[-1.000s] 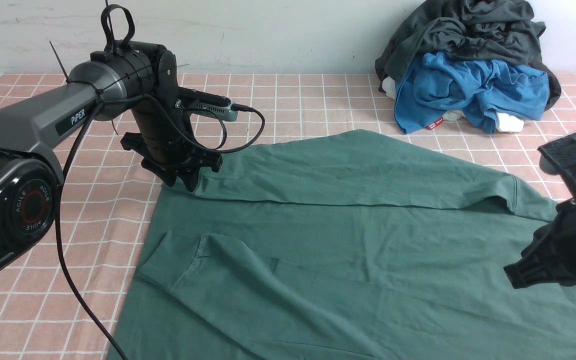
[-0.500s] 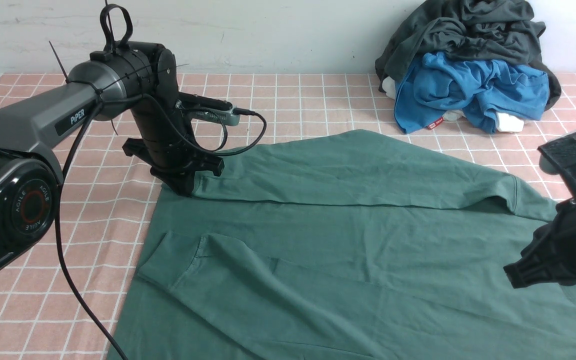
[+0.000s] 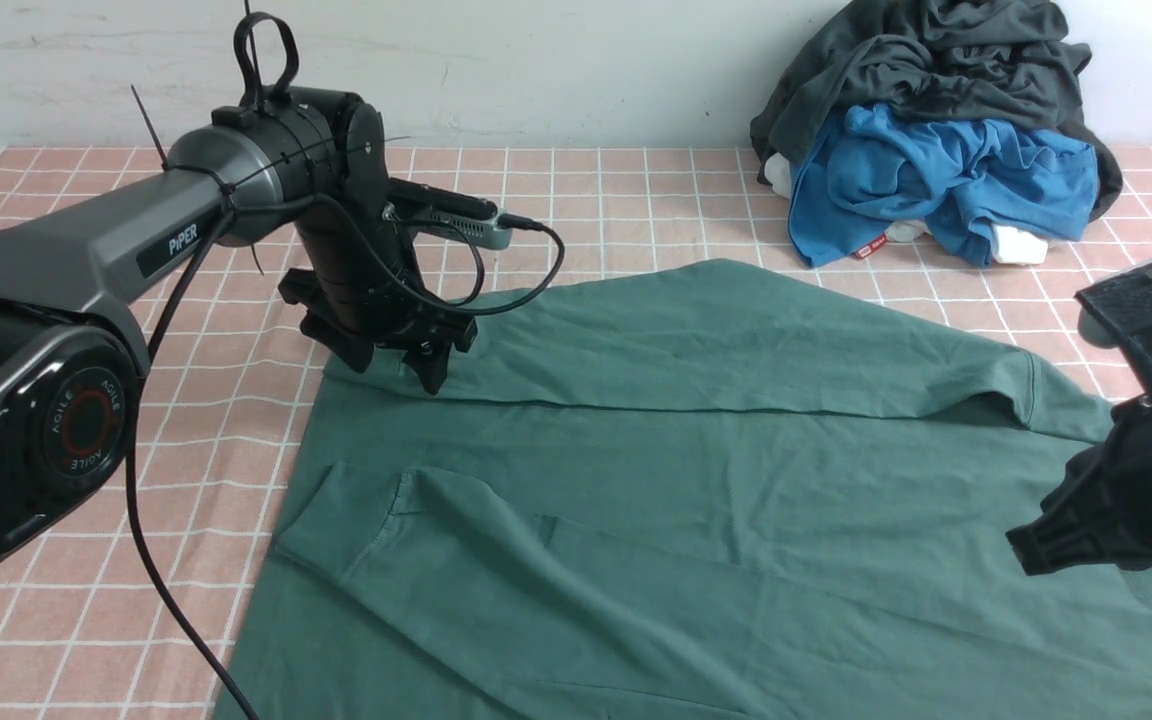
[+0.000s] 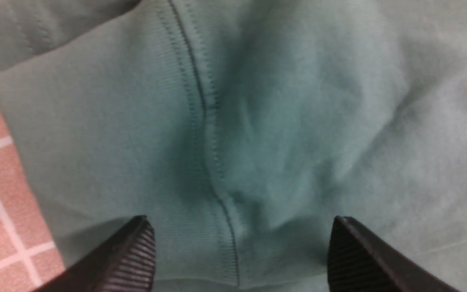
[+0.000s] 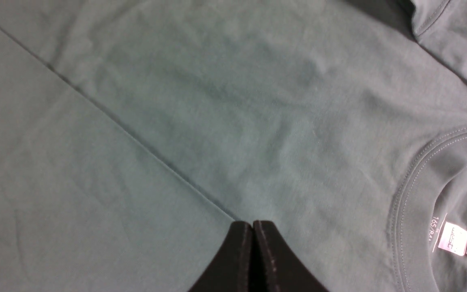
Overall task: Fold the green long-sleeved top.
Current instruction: Use the left arm to clamp the cuff farthest from it, then use the left arm to drag and drop the cuff onto the cuff closest to the left arm
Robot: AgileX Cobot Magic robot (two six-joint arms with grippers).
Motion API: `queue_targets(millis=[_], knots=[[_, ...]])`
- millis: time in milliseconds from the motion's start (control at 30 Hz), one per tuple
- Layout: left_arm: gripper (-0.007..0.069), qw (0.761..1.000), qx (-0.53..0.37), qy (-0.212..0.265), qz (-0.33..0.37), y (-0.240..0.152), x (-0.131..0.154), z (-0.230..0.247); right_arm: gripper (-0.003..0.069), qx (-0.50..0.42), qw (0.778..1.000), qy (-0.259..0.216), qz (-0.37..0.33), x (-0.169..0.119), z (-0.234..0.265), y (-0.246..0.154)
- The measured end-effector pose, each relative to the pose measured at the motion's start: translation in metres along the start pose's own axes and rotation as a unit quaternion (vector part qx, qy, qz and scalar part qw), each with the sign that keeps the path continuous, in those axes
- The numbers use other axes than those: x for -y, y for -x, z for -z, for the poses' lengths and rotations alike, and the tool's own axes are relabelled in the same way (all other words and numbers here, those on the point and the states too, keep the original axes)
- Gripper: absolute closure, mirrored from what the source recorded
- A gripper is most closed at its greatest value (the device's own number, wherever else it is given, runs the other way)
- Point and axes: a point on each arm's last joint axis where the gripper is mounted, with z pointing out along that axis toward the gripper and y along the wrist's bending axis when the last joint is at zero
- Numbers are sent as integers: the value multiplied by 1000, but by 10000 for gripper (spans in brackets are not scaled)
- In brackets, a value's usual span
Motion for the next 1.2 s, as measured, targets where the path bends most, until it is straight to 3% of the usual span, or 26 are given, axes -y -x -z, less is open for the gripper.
queue_targets(millis=[67,200,433,500,1000,1200], knots=[[106,1000,-5,3,-2,-1,0,-1,664,0,1000,0,0,0,0,0],[216,1000,-25,4,-5,-4,-1,-8,664,2,1000,0,0,0,0,0],[536,1000,-27,11,-8,-4,-3,-8,664,2,1000,0,0,0,0,0],[587,1000,-25,8,-7,-3,-2,-6,664,2,1000,0,0,0,0,0],[597,1000,-13,0,-4,6,0,32,664,7,1000,-2,3,0,0,1],[597,999,-31,-30,6,-10,8,44,662,6,1000,-7,8,1,0,1]])
